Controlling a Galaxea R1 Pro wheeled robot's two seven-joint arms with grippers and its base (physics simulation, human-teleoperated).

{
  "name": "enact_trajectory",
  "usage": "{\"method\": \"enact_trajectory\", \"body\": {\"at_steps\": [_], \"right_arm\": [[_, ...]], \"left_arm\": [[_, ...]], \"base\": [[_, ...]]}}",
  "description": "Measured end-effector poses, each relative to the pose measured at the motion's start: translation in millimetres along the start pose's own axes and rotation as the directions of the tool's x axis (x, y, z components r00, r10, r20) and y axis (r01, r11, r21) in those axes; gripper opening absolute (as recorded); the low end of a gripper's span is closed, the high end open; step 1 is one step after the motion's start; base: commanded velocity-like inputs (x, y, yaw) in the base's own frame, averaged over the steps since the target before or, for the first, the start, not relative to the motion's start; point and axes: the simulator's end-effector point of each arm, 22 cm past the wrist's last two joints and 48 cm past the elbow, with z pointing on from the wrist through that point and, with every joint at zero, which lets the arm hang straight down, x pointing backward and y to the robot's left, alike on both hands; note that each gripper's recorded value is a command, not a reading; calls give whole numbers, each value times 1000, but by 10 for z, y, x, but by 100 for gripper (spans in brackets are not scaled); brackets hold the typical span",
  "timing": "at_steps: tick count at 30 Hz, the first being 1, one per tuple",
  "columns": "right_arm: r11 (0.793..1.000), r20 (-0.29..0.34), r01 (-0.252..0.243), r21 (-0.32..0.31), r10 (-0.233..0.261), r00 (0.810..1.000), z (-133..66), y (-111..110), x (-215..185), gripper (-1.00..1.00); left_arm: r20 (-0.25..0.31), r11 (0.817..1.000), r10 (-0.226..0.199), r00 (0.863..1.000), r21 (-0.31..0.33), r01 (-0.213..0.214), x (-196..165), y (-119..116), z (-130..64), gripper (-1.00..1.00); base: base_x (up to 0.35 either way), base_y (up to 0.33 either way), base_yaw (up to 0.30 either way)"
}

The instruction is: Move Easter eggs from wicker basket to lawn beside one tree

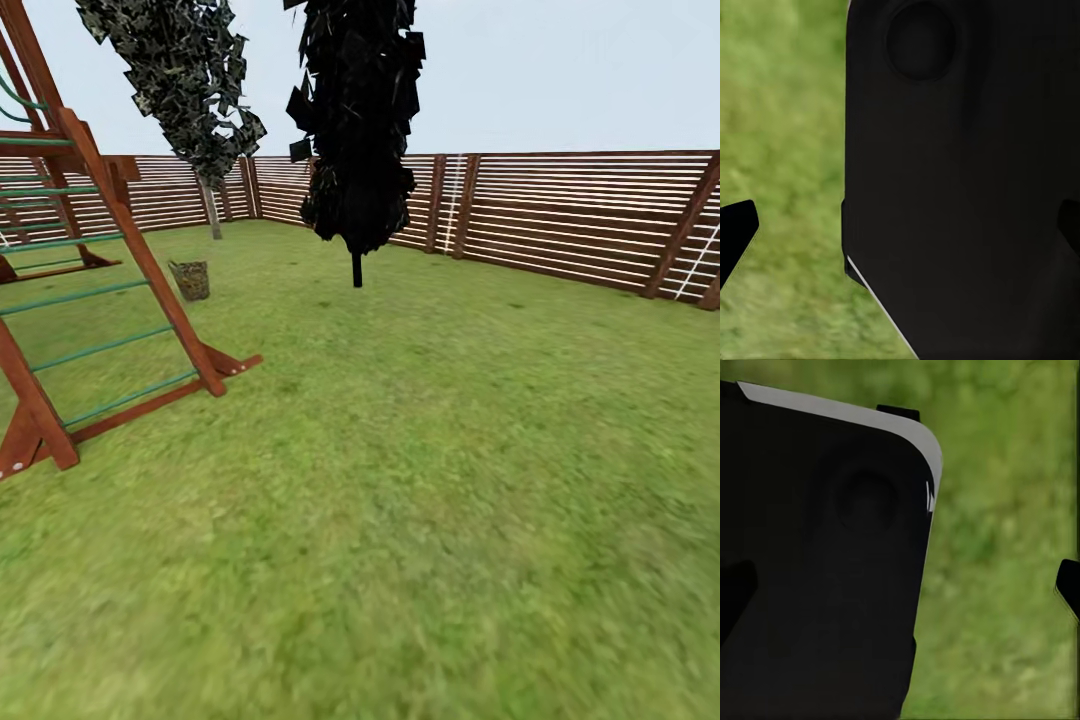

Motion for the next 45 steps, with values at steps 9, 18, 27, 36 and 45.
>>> {"method": "enact_trajectory", "body": {"at_steps": [9, 18, 27, 36, 45], "right_arm": [[1000, 0, -2, 1, 2, 1000, 0, -3, 1, 100], [1000, 0, -3, -1, 3, 1000, 0, 10, -1, 100], [1000, 1, -2, -4, 2, 1000, 1, 31, -6, 100], [1000, 1, -2, -3, 2, 1000, 1, 32, -7, 100], [1000, 1, -2, -3, 2, 1000, 1, 30, -4, 100]], "left_arm": [[0, 1000, 0, 1000, 0, 0, 0, 0, 0, 100], [0, 1000, 0, 1000, 0, 0, 0, 0, 0, 100], [0, 1000, 0, 1000, 0, 0, 1, 2, 0, 100], [0, 1000, 0, 1000, 0, 0, 0, 0, 0, 100], [0, 1000, 0, 1000, 0, 0, 1, 0, 0, 100]], "base": [[328, 0, 0], [328, 0, 0], [328, 0, 0], [328, 0, 0], [328, 0, 0]]}}
